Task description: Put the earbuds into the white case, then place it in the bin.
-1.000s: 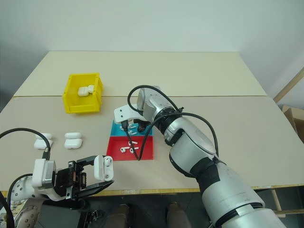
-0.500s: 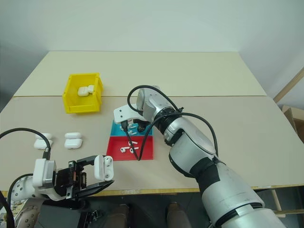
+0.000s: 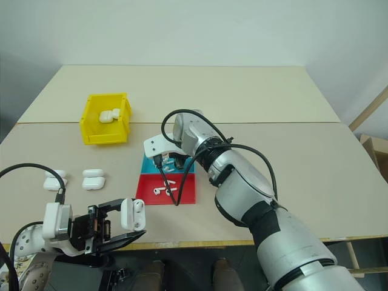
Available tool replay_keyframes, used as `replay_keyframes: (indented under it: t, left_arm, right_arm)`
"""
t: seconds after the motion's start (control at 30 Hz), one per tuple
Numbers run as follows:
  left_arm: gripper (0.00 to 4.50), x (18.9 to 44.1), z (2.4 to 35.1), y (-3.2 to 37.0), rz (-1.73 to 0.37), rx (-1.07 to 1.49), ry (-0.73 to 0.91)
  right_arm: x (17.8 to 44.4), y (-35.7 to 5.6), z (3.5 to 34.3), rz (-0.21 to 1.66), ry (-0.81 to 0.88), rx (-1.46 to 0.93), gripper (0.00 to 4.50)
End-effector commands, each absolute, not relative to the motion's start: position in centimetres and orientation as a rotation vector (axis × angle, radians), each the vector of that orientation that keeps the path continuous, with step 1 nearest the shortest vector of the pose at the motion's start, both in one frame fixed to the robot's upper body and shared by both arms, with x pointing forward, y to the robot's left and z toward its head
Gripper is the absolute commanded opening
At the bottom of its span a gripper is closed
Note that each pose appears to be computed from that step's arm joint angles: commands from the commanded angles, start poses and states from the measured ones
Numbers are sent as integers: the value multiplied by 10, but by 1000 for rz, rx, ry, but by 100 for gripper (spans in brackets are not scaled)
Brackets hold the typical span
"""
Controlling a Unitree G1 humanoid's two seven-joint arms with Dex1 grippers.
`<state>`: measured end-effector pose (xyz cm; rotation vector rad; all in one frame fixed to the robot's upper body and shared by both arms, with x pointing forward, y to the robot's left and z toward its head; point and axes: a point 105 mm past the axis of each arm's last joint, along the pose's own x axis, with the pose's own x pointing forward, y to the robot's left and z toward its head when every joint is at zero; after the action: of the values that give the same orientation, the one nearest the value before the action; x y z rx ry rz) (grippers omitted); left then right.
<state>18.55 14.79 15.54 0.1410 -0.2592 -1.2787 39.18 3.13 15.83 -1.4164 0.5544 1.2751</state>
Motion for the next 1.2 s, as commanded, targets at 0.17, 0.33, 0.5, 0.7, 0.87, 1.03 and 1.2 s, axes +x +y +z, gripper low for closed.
replay_keyframes:
  t: [0.17,0.33,0.5,0.7,0.87,1.03,1.2]
  left_arm:
    - [282,184,161,146,-1290,167,-286]
    - [282,185,161,146,-1290,167,-287]
    - [282,185,163,146,-1282,157,-295]
    - [282,192,176,144,-1258,121,-349]
    - [282,199,191,136,-1270,79,-407]
    - [282,207,202,127,-1302,55,-446]
    - [282,215,221,109,-1325,-33,-505]
  right_arm:
    - [390,41,173,1298,474,-1460,103]
    - [390,39,173,1295,477,-1455,77]
    - [393,40,193,1268,418,-1394,77]
    - [398,26,250,1182,278,-1142,77]
    - [388,-8,304,1137,130,-765,77]
    - [353,-41,333,1148,-49,-486,77]
    - [305,-71,336,1106,-380,-369,77]
